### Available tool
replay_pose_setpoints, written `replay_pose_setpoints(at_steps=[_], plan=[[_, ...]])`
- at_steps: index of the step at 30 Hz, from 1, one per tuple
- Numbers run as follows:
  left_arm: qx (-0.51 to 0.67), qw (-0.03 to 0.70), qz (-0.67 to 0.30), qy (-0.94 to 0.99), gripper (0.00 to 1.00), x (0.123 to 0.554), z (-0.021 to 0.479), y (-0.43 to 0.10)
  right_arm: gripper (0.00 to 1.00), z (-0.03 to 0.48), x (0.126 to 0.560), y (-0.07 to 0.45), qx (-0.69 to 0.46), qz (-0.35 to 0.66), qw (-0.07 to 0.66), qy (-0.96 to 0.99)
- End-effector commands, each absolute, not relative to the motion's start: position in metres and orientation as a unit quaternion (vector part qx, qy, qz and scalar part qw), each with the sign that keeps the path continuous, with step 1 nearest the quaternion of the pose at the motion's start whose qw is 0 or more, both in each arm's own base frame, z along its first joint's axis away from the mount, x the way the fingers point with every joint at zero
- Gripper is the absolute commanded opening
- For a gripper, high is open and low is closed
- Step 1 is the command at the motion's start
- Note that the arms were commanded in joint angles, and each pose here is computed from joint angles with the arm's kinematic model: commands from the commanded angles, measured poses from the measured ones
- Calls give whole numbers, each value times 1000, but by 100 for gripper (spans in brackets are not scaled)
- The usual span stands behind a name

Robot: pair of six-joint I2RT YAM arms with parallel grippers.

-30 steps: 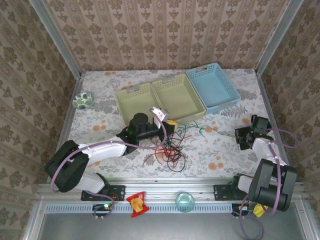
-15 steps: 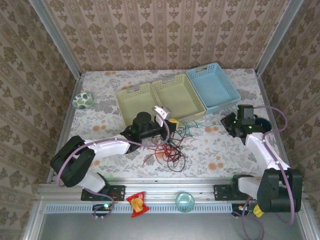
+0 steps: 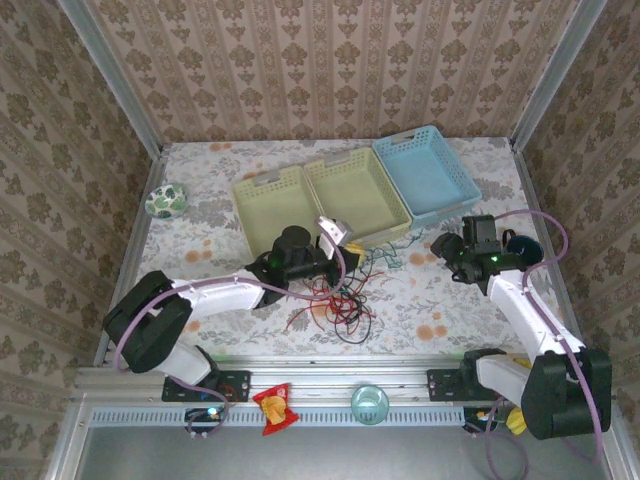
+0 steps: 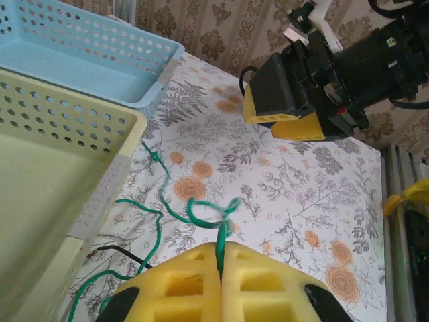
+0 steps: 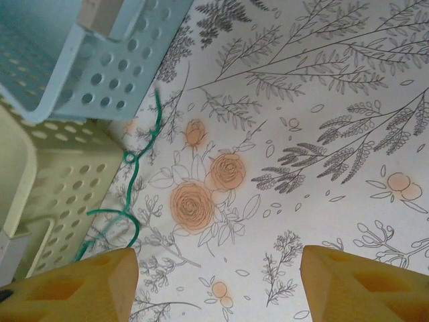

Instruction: Untangle the cables

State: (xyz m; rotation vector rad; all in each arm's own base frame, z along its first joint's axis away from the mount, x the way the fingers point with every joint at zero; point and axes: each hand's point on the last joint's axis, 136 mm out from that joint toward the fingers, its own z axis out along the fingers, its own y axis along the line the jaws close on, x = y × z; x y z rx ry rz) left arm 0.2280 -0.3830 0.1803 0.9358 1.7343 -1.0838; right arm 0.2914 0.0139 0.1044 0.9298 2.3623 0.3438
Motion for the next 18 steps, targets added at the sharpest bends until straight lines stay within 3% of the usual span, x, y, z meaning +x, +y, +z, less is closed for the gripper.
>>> replay_pose_setpoints(at_steps=[1,7,18], plan=[[397,417,-432,694,0,223,171,-392,66,108,293,33,294,145,276,903],[409,404,-430,696,0,216,160,-400,65,109,306,105,220,283,220,907],[434,387,-419,697,0,203,152,-403,61,72,319,126,239,289,147,915]])
